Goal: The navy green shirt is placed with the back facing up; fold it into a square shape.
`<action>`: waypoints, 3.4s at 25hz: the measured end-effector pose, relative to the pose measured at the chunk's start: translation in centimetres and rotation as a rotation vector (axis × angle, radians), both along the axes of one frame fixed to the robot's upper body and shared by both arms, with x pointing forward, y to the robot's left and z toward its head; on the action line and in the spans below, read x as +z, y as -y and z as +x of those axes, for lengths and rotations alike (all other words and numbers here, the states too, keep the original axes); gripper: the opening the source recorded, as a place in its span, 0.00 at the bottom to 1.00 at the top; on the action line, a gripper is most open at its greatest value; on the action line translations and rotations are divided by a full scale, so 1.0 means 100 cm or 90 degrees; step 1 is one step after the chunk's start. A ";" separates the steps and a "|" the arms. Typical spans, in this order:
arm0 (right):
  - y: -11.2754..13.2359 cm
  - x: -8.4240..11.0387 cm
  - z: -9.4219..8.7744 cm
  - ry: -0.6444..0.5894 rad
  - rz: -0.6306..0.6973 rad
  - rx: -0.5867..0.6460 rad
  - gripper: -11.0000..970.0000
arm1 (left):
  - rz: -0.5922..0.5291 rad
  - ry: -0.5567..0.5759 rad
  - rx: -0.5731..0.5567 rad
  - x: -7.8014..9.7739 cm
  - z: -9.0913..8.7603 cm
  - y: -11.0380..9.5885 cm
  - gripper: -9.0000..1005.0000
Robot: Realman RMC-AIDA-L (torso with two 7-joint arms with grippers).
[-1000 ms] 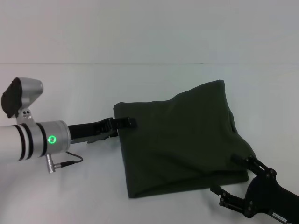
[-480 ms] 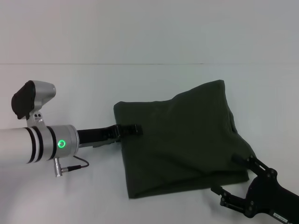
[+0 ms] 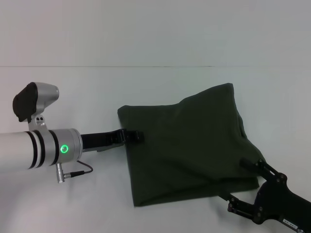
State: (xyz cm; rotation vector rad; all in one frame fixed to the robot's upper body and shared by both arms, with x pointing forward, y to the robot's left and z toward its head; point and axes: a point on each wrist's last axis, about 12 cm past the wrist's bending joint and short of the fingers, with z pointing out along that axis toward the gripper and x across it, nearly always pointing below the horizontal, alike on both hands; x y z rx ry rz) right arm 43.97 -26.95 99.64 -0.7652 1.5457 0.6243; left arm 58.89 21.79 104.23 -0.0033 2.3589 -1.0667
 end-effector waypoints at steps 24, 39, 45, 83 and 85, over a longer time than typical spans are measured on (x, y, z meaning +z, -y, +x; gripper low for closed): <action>-0.011 0.003 0.007 0.004 0.011 0.021 0.98 | 0.087 0.078 0.041 0.017 0.029 -0.023 0.08; -0.012 0.004 0.009 0.007 0.013 0.024 0.98 | 0.039 0.151 0.026 0.025 0.012 -0.032 0.10; -0.012 0.006 0.013 0.014 0.016 0.018 0.98 | 0.022 0.291 -0.023 0.037 -0.018 -0.051 0.29; 0.008 -0.004 -0.008 -0.024 0.005 -0.023 0.98 | 0.007 0.468 -0.269 -0.005 -0.153 -0.078 0.94; 0.008 -0.003 -0.009 -0.024 0.006 -0.021 0.98 | 0.007 0.468 -0.269 -0.005 -0.153 -0.078 0.94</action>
